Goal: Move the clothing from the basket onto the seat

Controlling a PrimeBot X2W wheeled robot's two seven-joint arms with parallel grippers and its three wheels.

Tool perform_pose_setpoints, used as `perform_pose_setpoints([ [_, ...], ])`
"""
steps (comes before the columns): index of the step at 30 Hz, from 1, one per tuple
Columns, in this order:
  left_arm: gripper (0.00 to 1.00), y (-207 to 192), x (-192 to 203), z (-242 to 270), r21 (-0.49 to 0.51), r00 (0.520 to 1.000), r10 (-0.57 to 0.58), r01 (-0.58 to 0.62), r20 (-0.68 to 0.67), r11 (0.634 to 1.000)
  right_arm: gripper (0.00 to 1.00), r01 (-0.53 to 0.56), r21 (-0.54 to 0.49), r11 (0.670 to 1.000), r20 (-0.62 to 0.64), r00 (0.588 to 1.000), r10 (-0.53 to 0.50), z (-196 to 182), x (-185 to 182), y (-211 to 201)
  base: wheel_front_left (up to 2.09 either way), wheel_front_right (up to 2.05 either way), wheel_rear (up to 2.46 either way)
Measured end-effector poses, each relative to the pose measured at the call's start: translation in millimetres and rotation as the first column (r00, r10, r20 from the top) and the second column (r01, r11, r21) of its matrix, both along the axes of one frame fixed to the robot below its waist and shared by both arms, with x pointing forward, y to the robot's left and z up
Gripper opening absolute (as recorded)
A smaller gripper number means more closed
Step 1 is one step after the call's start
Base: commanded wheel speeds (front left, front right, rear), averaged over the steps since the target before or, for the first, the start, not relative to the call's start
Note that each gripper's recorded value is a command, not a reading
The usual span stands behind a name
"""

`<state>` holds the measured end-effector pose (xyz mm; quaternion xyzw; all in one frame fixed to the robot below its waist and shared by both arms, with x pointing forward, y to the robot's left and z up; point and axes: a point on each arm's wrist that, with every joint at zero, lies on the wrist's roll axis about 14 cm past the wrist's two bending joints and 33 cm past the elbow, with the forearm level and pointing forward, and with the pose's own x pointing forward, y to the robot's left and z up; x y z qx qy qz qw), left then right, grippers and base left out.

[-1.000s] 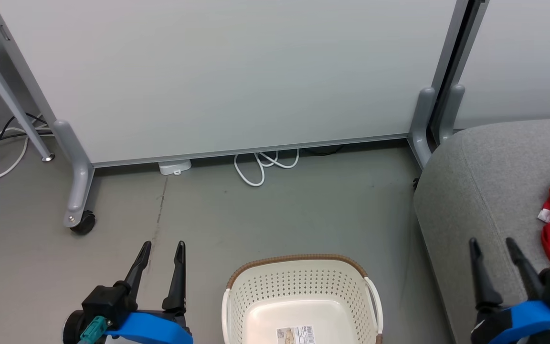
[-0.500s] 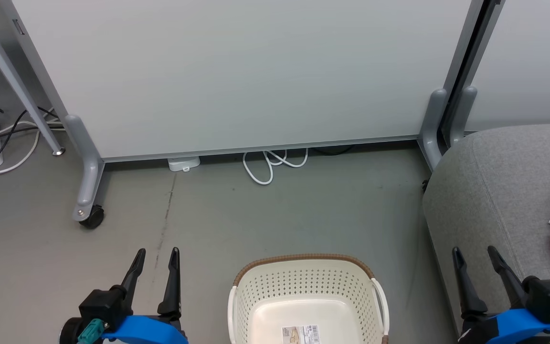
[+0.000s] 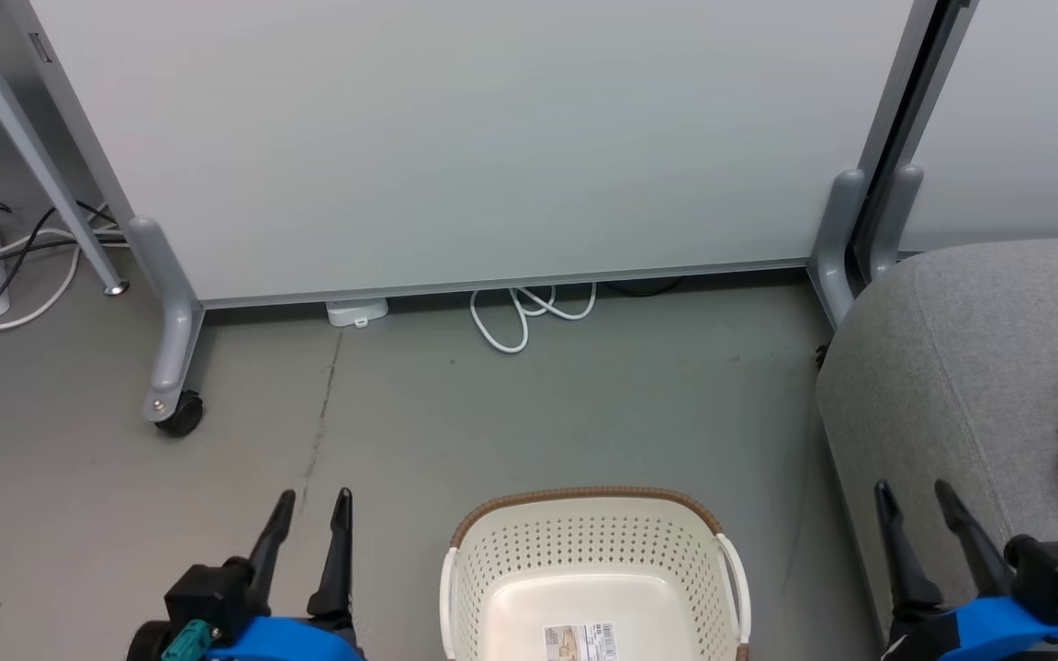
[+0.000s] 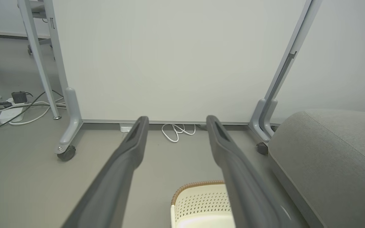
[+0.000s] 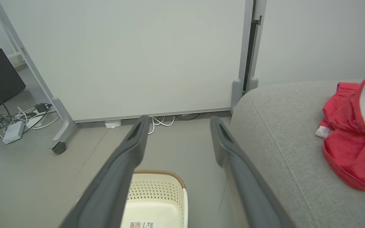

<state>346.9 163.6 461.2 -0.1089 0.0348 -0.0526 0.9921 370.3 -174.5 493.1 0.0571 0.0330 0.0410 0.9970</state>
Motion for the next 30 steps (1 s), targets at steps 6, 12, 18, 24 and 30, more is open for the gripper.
perform_pose_setpoints([
  [6, 0.00, -2.9, -18.5, -30.6, -0.007, 0.995, 0.000, 0.000, -0.101, 1.000, 0.00, 0.003, 0.012, 1.000, -0.077, 0.997, -0.002, -23.5, -7.2, 1.3, 0.00, 0.00, 0.00],
  [12, 0.00, -4.2, -33.1, -51.7, -0.008, 0.985, -0.001, 0.000, -0.171, 1.000, 0.00, 0.007, 0.019, 1.000, -0.134, 0.991, -0.004, -41.4, -14.1, 2.0, 0.00, 0.00, 0.00],
  [18, 0.00, 1.9, -33.8, -54.9, -0.107, 0.978, 0.037, -0.060, -0.206, 0.992, 0.00, 0.043, 0.134, 0.990, -0.157, 0.987, -0.022, -45.1, -15.5, -0.3, 0.00, 0.00, 0.00],
  [24, 0.00, 7.7, -29.7, -51.1, -0.197, 0.974, 0.068, -0.111, -0.216, 0.974, 0.00, 0.074, 0.238, 0.968, -0.166, 0.986, -0.035, -44.4, -15.0, -2.1, 0.00, 0.00, 0.00],
  [30, 0.00, 13.7, -22.3, -44.1, -0.283, 0.972, 0.095, -0.155, -0.214, 0.946, 0.00, 0.097, 0.335, 0.937, -0.166, 0.985, -0.043, -41.1, -11.9, -3.1, 0.00, 0.00, 0.00],
])
